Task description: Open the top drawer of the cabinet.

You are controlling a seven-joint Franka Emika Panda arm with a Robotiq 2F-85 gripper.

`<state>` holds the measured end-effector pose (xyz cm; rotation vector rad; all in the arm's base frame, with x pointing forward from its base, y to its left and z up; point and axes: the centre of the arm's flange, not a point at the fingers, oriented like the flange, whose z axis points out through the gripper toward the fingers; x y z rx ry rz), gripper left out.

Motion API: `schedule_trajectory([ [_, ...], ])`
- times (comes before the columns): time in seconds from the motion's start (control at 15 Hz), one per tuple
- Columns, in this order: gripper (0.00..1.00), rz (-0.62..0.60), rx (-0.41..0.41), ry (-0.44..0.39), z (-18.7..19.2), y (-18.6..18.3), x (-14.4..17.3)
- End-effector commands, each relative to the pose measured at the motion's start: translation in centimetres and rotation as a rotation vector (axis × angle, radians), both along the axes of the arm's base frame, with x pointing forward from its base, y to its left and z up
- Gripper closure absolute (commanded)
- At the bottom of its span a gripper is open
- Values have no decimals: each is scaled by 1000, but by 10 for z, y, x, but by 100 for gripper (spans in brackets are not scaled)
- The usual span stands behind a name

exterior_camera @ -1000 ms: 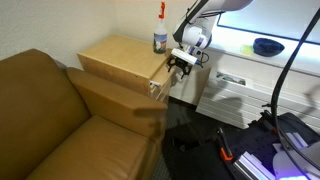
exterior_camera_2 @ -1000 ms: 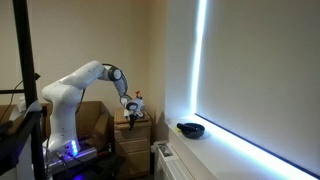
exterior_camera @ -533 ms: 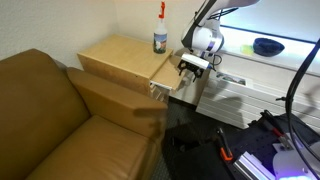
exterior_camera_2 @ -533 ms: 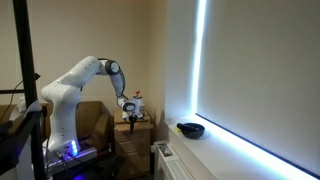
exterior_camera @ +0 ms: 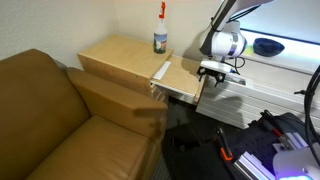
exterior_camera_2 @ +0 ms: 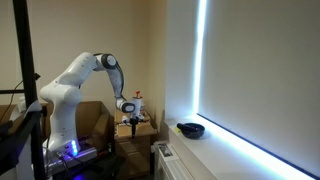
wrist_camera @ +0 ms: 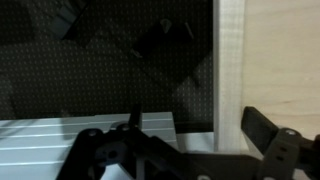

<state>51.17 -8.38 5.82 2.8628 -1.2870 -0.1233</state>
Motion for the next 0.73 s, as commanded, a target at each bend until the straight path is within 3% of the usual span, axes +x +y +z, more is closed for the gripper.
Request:
schedule_trajectory([
  [0.0,0,-68,-147,40,-44,-67,-28],
  [0.4,0,-159,-198,139,-38,-101,-39],
  [0.47,0,-94,-119,68,3,-68,-35],
  [0.67,0,-126,-144,63,4,-74,-29],
])
